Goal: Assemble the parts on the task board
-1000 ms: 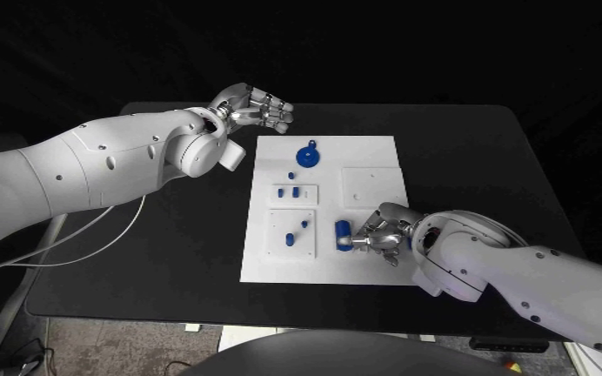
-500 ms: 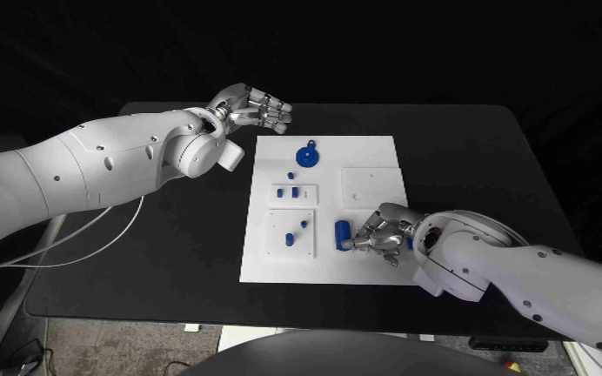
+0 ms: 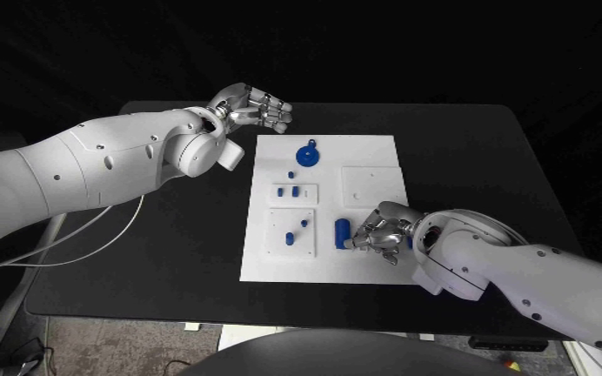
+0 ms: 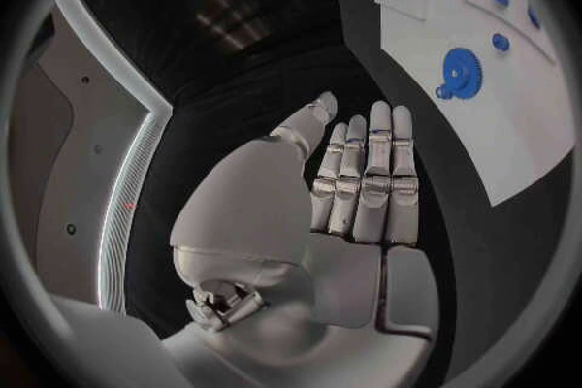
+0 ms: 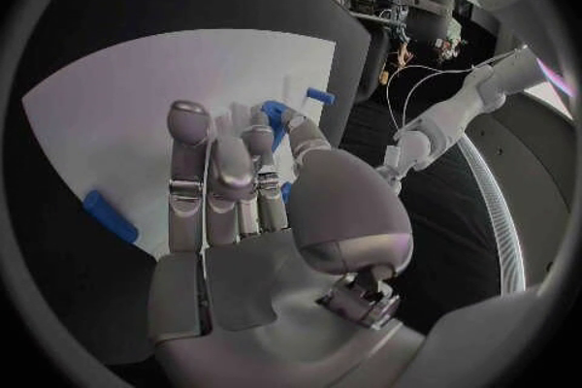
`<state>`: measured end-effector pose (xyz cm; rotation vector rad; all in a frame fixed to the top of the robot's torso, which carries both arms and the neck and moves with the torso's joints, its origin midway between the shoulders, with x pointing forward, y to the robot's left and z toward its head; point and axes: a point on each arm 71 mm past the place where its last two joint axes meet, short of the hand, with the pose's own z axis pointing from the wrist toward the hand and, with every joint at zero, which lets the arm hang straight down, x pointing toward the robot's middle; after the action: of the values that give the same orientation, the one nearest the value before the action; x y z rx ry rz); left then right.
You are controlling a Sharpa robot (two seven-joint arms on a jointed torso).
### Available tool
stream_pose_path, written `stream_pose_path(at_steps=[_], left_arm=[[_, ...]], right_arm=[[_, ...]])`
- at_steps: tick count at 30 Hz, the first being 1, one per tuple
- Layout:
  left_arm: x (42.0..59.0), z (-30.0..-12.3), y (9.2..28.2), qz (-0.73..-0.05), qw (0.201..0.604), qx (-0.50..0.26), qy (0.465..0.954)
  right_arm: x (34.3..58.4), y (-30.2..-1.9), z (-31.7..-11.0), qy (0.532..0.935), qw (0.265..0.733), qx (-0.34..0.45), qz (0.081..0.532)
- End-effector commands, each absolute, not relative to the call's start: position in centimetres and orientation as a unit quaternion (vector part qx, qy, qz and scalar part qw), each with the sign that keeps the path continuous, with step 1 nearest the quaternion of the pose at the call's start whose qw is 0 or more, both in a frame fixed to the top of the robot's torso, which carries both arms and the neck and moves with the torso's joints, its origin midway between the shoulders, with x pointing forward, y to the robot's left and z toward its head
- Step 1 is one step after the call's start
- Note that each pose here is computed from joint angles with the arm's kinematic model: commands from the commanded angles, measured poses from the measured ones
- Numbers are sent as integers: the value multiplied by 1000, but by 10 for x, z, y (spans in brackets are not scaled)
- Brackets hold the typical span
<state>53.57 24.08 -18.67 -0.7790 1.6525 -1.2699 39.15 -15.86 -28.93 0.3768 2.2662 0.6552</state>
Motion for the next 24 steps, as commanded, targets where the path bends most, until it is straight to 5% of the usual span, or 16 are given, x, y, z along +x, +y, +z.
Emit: stream_pose_path(at_steps=[1, 24], left_arm=[[535, -186, 238, -519, 436, -312, 666], [535, -187, 239, -518, 433, -312, 668]], right_arm=[[392, -158, -290, 880, 371, 152, 254], [392, -160, -298, 905, 346, 134, 210]])
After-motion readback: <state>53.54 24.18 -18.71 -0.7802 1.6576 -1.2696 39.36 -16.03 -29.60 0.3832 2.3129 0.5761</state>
